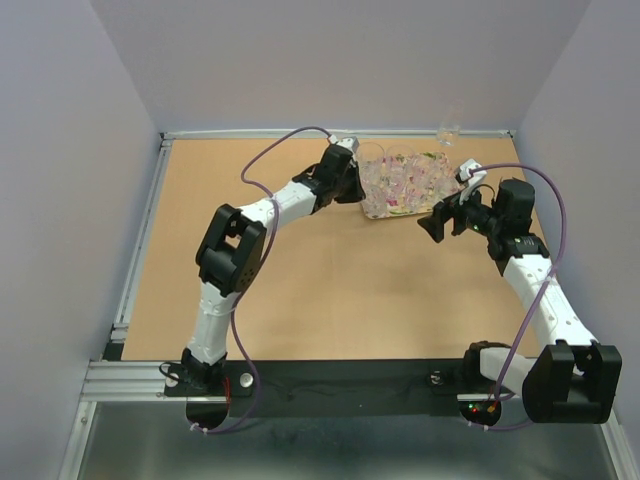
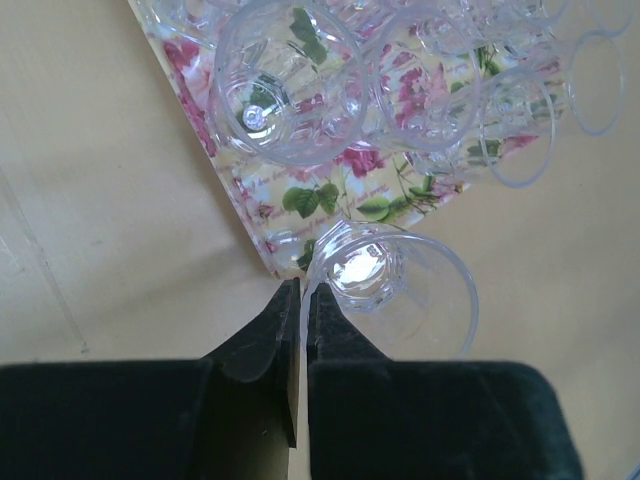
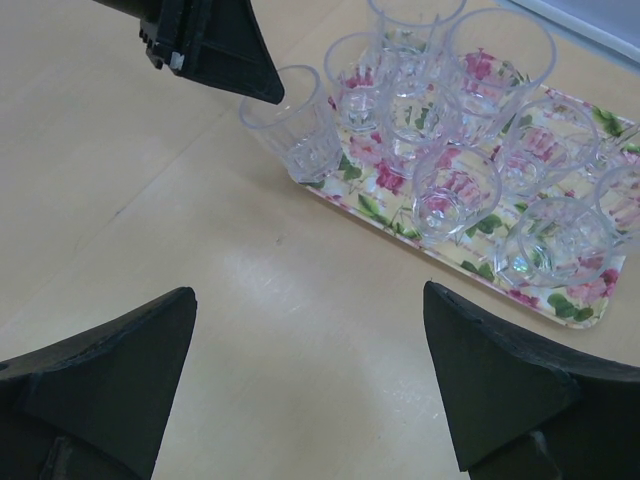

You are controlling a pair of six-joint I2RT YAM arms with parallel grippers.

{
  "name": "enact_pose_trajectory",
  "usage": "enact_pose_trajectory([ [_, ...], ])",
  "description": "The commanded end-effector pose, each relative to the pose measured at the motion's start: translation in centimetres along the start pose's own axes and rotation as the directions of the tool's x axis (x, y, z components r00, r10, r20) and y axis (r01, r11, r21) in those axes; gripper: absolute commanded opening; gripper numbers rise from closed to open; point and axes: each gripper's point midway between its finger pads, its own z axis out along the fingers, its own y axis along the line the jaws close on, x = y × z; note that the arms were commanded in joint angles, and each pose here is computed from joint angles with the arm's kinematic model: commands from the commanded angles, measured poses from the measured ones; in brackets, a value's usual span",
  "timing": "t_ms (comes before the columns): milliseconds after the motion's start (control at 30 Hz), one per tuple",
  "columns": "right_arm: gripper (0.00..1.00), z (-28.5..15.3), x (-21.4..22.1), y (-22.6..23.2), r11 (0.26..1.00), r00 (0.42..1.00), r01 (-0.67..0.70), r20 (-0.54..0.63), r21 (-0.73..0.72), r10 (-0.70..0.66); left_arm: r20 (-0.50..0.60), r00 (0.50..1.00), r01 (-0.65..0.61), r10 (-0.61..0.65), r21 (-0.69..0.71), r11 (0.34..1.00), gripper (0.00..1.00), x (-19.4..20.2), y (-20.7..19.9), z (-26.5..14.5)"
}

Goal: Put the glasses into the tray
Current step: Place the glass into the tray

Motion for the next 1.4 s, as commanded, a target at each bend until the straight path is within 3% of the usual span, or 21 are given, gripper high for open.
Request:
enact_pose_trajectory([
  [0,1.0,-0.3,-1.2,-0.1,0.999,0.998,0.031,0.048,0.005,-0.032,0.07,0.997,-0.012,0.011,0.017,1.0,0.0,-3.1,-1.9,-0.3],
  [300,1.0,-0.4,-1.2,-0.2,0.999,0.998,0.031,0.048,0.008,-0.031,0.06,0.998,-0.007,0.007,-0.015,1.0,0.0,-2.9,-1.2,1.5],
  [500,1.0,-0.4,-1.2,-0.2,0.999,0.998,0.031,0.048,0.008,-0.031,0.053,0.999,-0.01,0.012,-0.033,0.999,0.06,-2.5,-0.9,1.8],
  [700,1.0,-0.4,-1.2,-0.3,0.999,0.998,0.03,0.047,0.011,-0.031,0.055,0.998,-0.027,0.03,-0.051,0.998,0.42,-2.5,-0.8,1.7],
  [833,1.0,-0.4,-1.2,-0.4,0.999,0.998,0.031,0.047,0.015,-0.032,0.066,0.997,-0.038,0.041,-0.043,0.998,0.59,-3.0,-1.3,0.9],
  [1000,1.0,-0.6,-1.3,-0.7,0.999,0.998,0.036,0.048,0.03,-0.038,0.127,0.989,-0.075,0.076,-0.008,0.997,0.69,-5.1,-3.3,-2.0],
  [1133,1.0,-0.8,-1.3,-1.0,0.998,0.998,0.04,0.048,0.047,-0.042,0.217,0.969,-0.125,0.119,0.014,0.992,0.75,-7.7,-4.8,-6.6],
  [1333,1.0,-1.3,-1.4,-1.8,0.995,0.997,0.05,0.047,0.088,-0.054,0.271,0.94,-0.213,0.209,-0.016,0.977,0.8,-7.8,-4.2,-11.5],
  [1367,1.0,-1.4,-1.5,-2.0,0.994,0.997,0.054,0.049,0.093,-0.059,0.319,0.923,-0.215,0.216,-0.039,0.976,0.81,-9.0,-4.3,-13.7],
])
